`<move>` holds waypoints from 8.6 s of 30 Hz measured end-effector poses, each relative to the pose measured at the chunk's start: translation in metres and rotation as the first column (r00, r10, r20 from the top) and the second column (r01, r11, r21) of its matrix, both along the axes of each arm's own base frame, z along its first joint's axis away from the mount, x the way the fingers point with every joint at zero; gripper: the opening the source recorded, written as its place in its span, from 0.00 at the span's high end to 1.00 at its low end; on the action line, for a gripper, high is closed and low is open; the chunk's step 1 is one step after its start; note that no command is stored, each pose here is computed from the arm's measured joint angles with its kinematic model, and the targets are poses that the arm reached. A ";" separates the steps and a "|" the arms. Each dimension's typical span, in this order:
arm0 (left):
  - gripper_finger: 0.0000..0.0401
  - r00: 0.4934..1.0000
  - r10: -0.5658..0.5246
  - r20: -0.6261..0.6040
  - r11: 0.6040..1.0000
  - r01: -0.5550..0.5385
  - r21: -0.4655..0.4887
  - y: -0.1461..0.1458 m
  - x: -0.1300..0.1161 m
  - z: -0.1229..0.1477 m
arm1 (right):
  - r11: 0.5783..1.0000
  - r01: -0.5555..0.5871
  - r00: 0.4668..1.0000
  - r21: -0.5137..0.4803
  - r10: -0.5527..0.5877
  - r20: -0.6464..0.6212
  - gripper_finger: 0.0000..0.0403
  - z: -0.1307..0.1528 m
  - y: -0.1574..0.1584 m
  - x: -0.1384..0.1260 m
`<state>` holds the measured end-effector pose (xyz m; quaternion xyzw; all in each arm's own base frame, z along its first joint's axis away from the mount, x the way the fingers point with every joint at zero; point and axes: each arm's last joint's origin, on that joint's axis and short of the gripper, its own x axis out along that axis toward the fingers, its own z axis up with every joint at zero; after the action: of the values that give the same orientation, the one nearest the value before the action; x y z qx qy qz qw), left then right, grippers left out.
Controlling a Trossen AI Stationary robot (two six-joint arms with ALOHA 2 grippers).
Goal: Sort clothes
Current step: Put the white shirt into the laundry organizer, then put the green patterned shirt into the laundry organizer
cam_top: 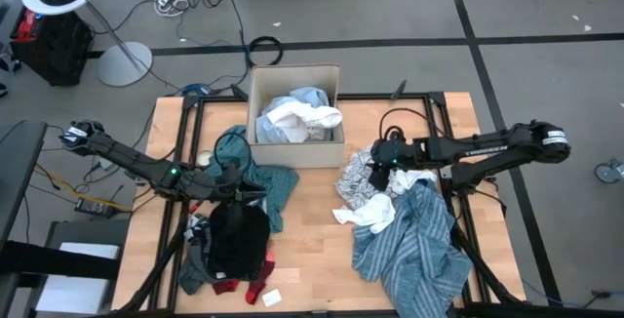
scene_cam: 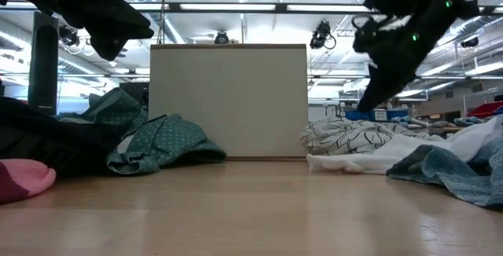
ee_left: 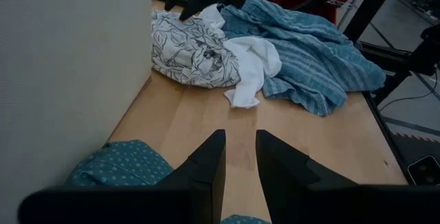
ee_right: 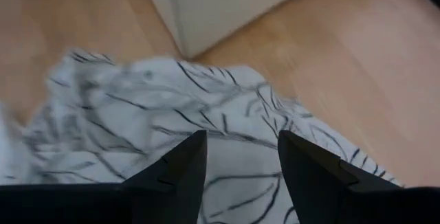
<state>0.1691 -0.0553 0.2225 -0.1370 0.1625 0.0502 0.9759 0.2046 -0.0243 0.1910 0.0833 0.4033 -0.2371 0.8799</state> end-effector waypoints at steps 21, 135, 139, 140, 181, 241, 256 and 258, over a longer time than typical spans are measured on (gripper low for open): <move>0.79 1.000 0.003 0.000 1.000 -0.003 -0.002 0.000 0.000 0.000 | 0.997 -0.014 0.999 0.080 0.017 -0.033 0.98 -0.002 0.008 -0.011; 0.84 0.737 0.347 -0.580 0.911 -0.411 0.023 0.052 -0.029 -0.022 | 0.971 -0.193 0.980 0.143 0.198 -0.023 0.40 0.254 -0.097 0.096; 0.83 0.708 0.333 -0.623 0.886 -0.461 -0.051 0.051 -0.034 -0.044 | 0.976 -0.180 0.983 0.120 0.181 0.003 0.40 0.267 -0.083 0.073; 0.82 0.702 0.332 -0.630 0.881 -0.470 -0.060 0.051 -0.035 -0.050 | 0.979 -0.173 0.985 0.108 0.173 0.008 0.40 0.270 -0.079 0.066; 1.00 0.907 0.387 0.168 0.897 -0.412 0.159 0.055 -0.021 0.231 | 0.964 -0.073 0.889 0.255 -0.053 0.454 0.42 -0.015 0.009 -0.021; 0.65 0.835 0.406 -0.372 0.891 -0.270 0.366 0.065 0.067 0.269 | 0.971 -0.173 0.840 0.165 0.058 0.540 0.42 -0.006 0.015 -0.014; 0.65 0.762 0.511 -0.397 0.859 -0.453 0.238 0.001 0.003 0.137 | 0.970 -0.175 0.838 0.168 0.058 0.543 0.42 -0.005 0.015 -0.014; 0.65 0.744 0.524 -0.415 0.852 -0.469 0.233 -0.002 0.002 0.115 | 0.970 -0.173 0.837 0.173 0.052 0.544 0.42 -0.005 0.015 -0.014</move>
<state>0.1713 -0.0574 0.3373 -0.1036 0.3450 0.3486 0.8653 0.1907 -0.0091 0.1857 0.2169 0.1693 -0.1069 0.9555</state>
